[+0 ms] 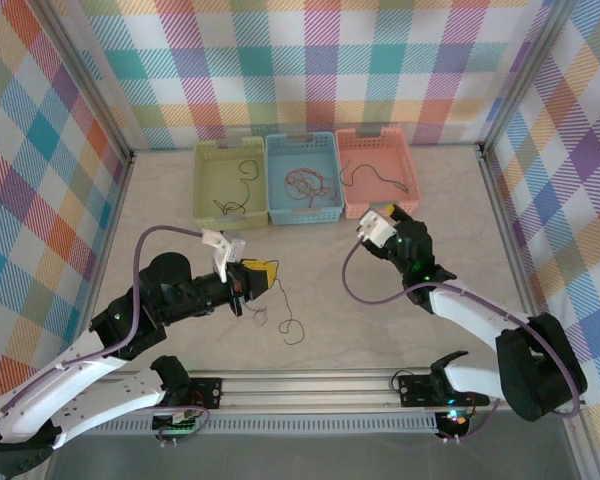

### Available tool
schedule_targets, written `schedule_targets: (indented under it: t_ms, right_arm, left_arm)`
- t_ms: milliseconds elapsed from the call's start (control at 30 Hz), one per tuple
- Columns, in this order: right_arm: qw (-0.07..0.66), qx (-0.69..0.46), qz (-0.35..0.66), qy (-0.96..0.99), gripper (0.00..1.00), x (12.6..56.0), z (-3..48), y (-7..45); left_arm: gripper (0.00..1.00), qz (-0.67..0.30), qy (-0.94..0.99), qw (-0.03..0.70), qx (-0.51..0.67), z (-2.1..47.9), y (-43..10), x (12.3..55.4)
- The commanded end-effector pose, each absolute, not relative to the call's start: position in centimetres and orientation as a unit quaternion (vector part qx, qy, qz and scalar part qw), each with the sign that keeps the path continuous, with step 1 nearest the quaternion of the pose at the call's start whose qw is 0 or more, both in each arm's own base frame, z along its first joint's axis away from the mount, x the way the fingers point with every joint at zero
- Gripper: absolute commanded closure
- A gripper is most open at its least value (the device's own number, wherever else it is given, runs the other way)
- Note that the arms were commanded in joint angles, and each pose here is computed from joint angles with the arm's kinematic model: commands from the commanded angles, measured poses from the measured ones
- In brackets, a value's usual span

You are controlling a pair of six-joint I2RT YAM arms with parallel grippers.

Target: Untangle the cables

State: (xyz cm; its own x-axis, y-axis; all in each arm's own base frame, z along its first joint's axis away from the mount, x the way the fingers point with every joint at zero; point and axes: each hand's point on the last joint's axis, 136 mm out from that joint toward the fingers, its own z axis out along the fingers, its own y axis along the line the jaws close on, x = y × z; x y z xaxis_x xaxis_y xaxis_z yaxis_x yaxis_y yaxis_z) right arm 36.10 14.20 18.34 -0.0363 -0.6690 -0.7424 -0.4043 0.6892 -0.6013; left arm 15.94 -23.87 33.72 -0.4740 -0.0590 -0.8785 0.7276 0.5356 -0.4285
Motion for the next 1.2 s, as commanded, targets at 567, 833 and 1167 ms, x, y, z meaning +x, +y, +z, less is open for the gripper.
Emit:
schedule_targets:
  t_ms: [567, 833, 1167]
  right_arm:
    - [0.541, -0.122, 0.2, 0.808, 0.3, 34.8, 14.0, 16.7]
    - [0.525, -0.12, 0.209, 0.816, 0.3, 34.9, 12.5, 17.1]
    - [0.525, -0.125, 0.206, 0.817, 0.3, 34.6, 12.4, 17.0]
  left_arm:
    - [1.0, -0.171, 0.781, 0.598, 0.06, 45.1, -18.9, 34.8]
    - [1.0, -0.124, 0.811, 0.57, -0.036, 42.8, -14.0, 44.8]
    - [1.0, -0.069, 0.844, 0.521, -0.106, 34.7, -8.8, 55.5]
